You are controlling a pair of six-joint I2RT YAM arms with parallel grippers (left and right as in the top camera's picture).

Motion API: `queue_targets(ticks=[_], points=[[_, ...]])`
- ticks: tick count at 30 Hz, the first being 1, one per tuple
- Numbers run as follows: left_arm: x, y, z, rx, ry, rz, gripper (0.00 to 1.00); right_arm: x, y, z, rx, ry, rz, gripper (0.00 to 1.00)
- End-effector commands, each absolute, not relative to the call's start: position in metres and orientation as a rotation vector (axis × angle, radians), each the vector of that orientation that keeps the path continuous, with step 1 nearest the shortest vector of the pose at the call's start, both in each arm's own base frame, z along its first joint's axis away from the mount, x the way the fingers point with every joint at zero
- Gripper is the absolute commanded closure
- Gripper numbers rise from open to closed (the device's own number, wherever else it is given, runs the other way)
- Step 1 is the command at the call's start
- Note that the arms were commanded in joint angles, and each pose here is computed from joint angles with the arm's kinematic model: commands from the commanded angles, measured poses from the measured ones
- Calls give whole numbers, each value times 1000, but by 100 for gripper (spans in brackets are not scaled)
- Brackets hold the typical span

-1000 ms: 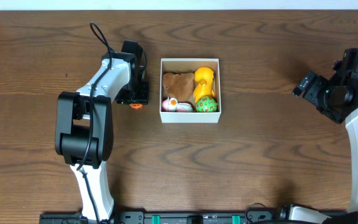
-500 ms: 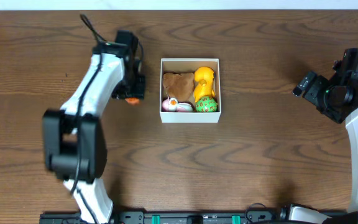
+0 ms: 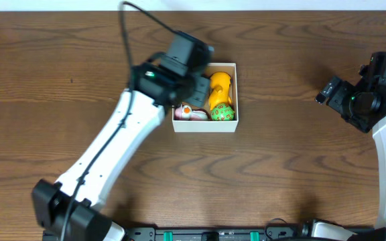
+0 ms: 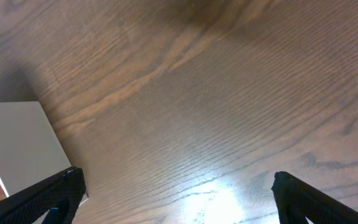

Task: Pack container
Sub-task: 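Carry the orange ball into the box and release it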

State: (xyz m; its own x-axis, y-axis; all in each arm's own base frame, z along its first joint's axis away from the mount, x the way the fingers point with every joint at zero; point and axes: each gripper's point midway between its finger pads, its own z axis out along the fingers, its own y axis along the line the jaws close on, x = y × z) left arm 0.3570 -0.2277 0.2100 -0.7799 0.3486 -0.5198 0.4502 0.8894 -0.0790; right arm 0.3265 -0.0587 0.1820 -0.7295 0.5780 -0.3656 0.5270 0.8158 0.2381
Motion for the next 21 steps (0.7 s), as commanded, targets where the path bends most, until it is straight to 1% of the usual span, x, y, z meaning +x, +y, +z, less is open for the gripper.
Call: queue_targets(ticks=[1,8,10,11,14,15,17,21], points=[[360,-243,181,615,2592,-229,55,326,-59,181,843,2574,169,1],[365,-246,116,618,2746,-159,55,323,-59,180,847,2584,168,1],[366,-245,104,621,2766,-135,45,323,-59,180,846,2584,168,1],[368,-242,100,618,2774,-107,43,323,-59,180,847,2583,169,1],[369,-240,97,614,2780,-95,27,323,-59,180,847,2584,169,1],[370,-239,100,609,2775,-94,24,323,-59,180,846,2584,169,1],[372,-237,114,593,2754,-104,14,324,-59,180,836,2585,168,1],[376,-231,164,552,2674,-143,7,328,-59,183,788,2574,167,1]])
